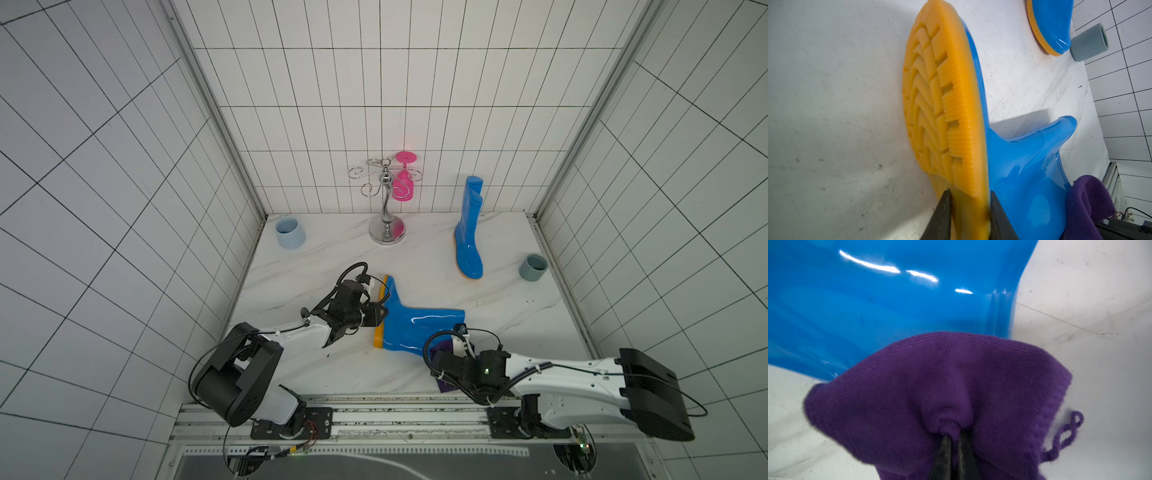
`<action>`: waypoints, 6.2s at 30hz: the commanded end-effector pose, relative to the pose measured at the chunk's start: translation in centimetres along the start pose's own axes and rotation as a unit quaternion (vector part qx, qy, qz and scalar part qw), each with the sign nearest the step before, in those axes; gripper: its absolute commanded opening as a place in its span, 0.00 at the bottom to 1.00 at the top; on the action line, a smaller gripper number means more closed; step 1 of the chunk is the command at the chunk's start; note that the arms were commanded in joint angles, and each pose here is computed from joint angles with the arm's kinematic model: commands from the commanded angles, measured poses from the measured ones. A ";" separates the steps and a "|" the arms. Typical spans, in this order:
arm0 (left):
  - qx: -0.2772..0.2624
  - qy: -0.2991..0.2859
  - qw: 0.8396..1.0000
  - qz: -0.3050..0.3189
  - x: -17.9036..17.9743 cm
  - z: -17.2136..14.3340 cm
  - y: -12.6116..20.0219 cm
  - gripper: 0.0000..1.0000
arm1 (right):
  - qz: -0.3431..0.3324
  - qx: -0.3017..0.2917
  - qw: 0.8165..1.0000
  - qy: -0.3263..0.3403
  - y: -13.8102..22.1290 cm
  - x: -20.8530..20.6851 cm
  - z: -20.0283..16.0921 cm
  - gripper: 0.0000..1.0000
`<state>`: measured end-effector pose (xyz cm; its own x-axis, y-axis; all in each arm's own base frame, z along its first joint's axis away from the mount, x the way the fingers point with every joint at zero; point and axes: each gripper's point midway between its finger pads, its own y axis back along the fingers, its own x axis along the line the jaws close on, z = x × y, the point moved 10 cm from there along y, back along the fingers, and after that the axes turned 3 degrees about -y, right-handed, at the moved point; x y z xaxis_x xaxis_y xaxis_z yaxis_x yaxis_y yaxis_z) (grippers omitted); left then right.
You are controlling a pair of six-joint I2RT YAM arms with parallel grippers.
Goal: Wipe the rubber boots with a cloth
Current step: Wipe the dirt off the rubber boot.
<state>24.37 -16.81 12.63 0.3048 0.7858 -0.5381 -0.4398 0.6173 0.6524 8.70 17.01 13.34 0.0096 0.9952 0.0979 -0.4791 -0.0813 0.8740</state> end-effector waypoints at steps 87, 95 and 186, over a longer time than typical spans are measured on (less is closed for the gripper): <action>0.119 -0.004 0.991 0.068 1.5 -6.0 -0.8 0.25 | 0.227 -0.232 0.945 0.049 -6.5 16.8 24.8 0.00; 0.117 -0.004 0.991 0.071 1.6 -6.0 -0.7 0.25 | 0.239 -0.202 0.949 0.036 -6.2 14.9 22.6 0.00; 0.093 0.007 0.993 0.072 2.1 -5.6 -0.1 0.25 | 0.196 0.017 0.979 0.055 -8.9 11.6 15.4 0.00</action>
<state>22.91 -17.10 12.67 0.3232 0.8018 -0.5026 -0.4686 0.5970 0.6511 29.02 29.61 16.09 -0.2744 0.8642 0.4217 -0.4969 -0.5029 0.7072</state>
